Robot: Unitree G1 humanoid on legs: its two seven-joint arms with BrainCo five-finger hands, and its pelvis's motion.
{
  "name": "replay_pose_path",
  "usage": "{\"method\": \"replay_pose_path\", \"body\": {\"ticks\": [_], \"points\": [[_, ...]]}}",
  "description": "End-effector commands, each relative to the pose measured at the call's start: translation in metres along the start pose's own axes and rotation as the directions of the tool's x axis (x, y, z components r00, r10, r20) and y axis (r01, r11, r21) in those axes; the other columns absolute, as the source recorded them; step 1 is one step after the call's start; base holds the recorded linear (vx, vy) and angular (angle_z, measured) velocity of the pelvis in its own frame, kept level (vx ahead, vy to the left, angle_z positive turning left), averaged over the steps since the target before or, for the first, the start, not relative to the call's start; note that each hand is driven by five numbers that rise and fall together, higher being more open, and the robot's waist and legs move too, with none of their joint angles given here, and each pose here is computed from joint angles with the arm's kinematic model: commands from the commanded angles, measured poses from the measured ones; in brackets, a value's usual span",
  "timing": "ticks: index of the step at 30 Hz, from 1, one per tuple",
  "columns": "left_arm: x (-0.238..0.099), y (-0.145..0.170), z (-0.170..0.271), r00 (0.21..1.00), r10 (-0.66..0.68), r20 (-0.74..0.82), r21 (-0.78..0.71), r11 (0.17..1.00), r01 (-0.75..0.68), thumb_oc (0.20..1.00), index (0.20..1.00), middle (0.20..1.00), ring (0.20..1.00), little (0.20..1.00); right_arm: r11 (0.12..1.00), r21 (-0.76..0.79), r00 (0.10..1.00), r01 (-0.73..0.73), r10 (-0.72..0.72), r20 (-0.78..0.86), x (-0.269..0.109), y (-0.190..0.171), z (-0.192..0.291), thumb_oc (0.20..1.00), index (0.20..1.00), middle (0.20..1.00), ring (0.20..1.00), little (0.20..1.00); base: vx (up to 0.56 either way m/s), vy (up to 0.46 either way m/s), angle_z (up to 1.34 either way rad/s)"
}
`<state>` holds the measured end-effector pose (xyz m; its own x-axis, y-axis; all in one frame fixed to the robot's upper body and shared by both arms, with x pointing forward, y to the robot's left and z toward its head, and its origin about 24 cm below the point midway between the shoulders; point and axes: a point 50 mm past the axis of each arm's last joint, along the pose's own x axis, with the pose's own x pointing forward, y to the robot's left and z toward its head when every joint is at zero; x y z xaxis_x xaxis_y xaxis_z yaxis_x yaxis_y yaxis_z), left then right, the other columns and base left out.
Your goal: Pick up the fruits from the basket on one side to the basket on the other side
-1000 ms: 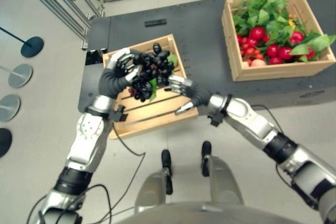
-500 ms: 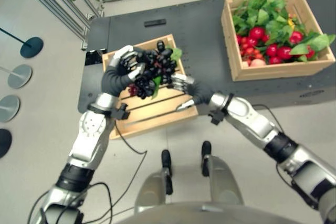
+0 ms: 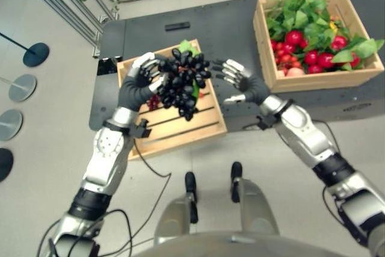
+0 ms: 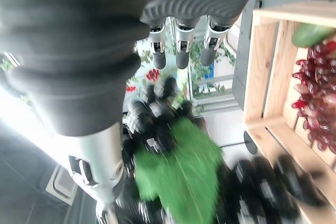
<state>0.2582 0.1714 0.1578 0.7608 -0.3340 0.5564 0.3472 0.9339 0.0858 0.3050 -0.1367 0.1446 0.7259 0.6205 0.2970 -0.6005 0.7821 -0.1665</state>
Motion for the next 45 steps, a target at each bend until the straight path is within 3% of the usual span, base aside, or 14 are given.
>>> {"method": "replay_pose_path", "body": {"ticks": [1, 14, 33, 45], "points": [[0.009, -0.008, 0.028, 0.982, -0.023, 0.185, -0.034, 0.999, 0.030, 0.200, 0.200, 0.200, 0.200, 0.200, 0.996, 0.077, 0.984, 0.047, -0.059, 0.170, 0.009, 0.005, 0.016, 1.000, 1.000, 1.000, 1.000, 1.000, 0.00, 0.000, 0.00], [0.016, -0.020, 0.029, 0.977, -0.043, 0.207, -0.078, 0.995, 0.060, 0.200, 0.200, 0.200, 0.200, 0.200, 0.941, 0.335, 0.995, -0.046, 0.013, 0.101, 0.026, 0.047, -0.019, 1.000, 1.000, 1.000, 1.000, 1.000, 0.00, 0.000, 0.00], [0.025, -0.030, 0.036, 0.965, -0.084, 0.250, -0.095, 0.989, 0.110, 0.200, 0.200, 0.200, 0.200, 0.200, 0.919, 0.377, 0.993, -0.113, 0.116, 0.015, 0.042, 0.078, -0.039, 1.000, 1.000, 1.000, 1.000, 1.000, 0.00, 0.000, 0.00], [0.026, -0.034, 0.039, 0.957, -0.120, 0.263, -0.092, 0.985, 0.149, 0.200, 0.200, 0.200, 0.200, 0.200, 0.835, 0.468, 0.954, -0.289, 0.294, 0.064, 0.055, 0.107, -0.031, 1.000, 1.000, 1.000, 1.000, 1.000, 0.00, 0.000, 0.00]]}}
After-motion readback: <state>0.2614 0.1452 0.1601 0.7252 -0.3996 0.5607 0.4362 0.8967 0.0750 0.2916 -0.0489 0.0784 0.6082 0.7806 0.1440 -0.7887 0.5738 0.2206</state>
